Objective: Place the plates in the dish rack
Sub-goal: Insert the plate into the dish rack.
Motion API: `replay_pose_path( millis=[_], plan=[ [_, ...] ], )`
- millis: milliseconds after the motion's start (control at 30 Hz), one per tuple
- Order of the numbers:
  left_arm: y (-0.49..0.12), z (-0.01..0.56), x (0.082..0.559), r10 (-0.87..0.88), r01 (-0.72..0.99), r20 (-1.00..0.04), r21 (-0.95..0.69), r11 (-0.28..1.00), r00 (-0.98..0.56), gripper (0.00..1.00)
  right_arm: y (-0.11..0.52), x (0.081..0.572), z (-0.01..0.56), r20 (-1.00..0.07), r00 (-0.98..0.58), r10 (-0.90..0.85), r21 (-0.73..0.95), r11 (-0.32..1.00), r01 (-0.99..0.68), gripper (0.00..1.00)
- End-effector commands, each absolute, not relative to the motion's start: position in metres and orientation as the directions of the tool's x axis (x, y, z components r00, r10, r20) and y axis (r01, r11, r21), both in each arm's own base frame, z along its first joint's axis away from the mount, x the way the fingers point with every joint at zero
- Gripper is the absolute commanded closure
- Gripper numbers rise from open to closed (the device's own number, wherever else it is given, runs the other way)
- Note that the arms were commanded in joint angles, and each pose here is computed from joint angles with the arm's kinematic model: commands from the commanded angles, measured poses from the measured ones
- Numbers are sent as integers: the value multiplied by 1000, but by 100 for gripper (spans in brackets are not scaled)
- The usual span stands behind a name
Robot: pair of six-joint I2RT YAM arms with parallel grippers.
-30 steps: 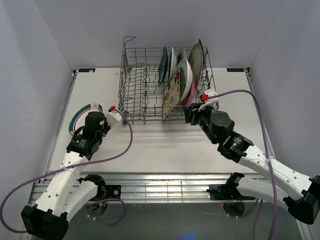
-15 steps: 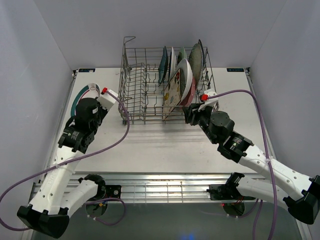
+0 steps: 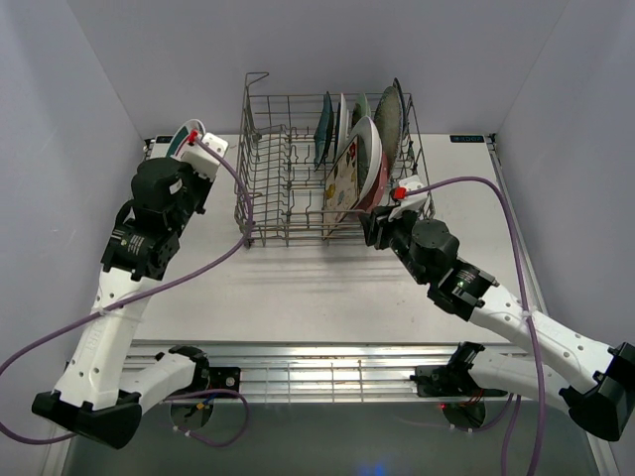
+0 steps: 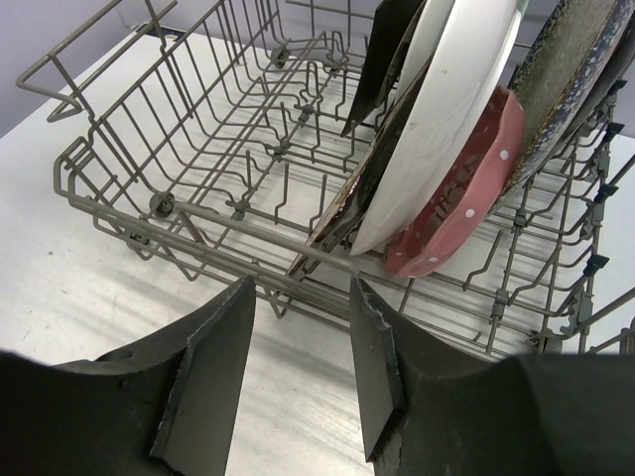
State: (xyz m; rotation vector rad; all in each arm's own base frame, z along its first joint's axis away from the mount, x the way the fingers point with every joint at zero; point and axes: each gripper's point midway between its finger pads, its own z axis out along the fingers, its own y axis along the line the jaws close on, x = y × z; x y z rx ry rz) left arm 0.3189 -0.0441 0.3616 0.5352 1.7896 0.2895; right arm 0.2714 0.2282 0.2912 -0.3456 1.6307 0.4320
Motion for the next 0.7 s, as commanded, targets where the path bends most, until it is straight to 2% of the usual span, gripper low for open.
replay_pose_path(
  millis=[0,100,133,167,267,467,533,567,667],
  plan=[
    [-65,407,330,409,220,-910,385,896,-75,100,232,274,315,-994,-71,84,108,873,-475,51],
    [-71,429,333,384,224,-923,369,902,-26,100,232,273,315,-994,-69,82,105,874,-475,48],
    [-73,436,335,378,227,-926,366,903,-11,100,231,274,314,-994,-70,79,102,875,-473,44],
    [-76,439,337,373,241,-928,361,901,-3,100,232,274,315,-994,-70,79,102,876,-471,36],
    [-84,448,340,354,267,-935,348,899,26,100,233,275,316,-995,-67,78,101,874,-476,23],
    [-108,461,342,299,363,-951,307,880,79,100,243,279,321,-995,-75,65,94,866,-491,3],
    [-118,462,343,280,405,-956,292,866,89,100,241,280,321,-994,-75,73,100,871,-480,0],
    [-121,463,344,273,417,-958,286,863,92,100,242,280,322,-994,-75,76,103,870,-481,8],
    [-132,468,351,250,454,-963,268,850,100,100,239,279,329,-994,-73,80,105,872,-478,10]
  ],
)
